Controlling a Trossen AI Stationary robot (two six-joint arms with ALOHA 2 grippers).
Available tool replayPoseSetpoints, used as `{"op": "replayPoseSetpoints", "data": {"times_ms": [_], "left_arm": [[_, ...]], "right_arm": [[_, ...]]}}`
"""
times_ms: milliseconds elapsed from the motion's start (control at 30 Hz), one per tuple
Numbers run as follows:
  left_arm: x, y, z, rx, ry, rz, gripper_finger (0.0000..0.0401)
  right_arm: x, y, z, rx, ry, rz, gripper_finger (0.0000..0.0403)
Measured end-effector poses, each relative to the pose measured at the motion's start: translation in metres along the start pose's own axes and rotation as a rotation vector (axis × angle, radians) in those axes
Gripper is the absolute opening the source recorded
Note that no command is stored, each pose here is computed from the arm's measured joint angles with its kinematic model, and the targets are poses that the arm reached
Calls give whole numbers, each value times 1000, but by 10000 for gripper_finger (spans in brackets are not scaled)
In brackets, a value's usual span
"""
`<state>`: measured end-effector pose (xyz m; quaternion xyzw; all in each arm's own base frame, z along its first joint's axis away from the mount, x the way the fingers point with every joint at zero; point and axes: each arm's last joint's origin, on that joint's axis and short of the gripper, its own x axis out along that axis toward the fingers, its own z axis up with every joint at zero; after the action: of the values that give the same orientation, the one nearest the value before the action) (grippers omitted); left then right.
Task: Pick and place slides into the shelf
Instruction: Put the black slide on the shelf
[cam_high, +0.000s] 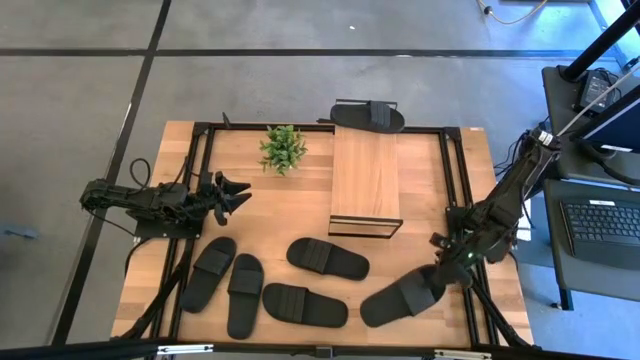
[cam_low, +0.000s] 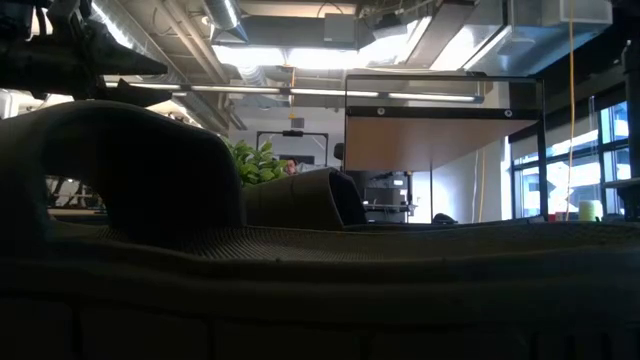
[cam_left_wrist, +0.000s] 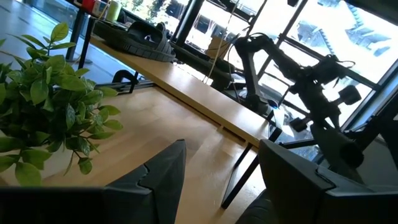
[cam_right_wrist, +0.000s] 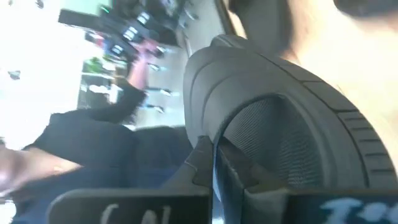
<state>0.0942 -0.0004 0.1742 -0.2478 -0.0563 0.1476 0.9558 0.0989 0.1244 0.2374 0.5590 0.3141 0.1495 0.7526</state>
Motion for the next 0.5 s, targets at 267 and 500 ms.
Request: {"op": "replayPoseSetpoints", "data": {"times_ms": [267, 500], "left_arm": [[0, 0, 0, -22, 0, 0, 195], [0, 0, 0, -22, 0, 1, 195]], "right_arm": [[-32, 12, 17, 5, -250, 144, 6], [-63, 27, 38, -85, -521, 237, 6]]}}
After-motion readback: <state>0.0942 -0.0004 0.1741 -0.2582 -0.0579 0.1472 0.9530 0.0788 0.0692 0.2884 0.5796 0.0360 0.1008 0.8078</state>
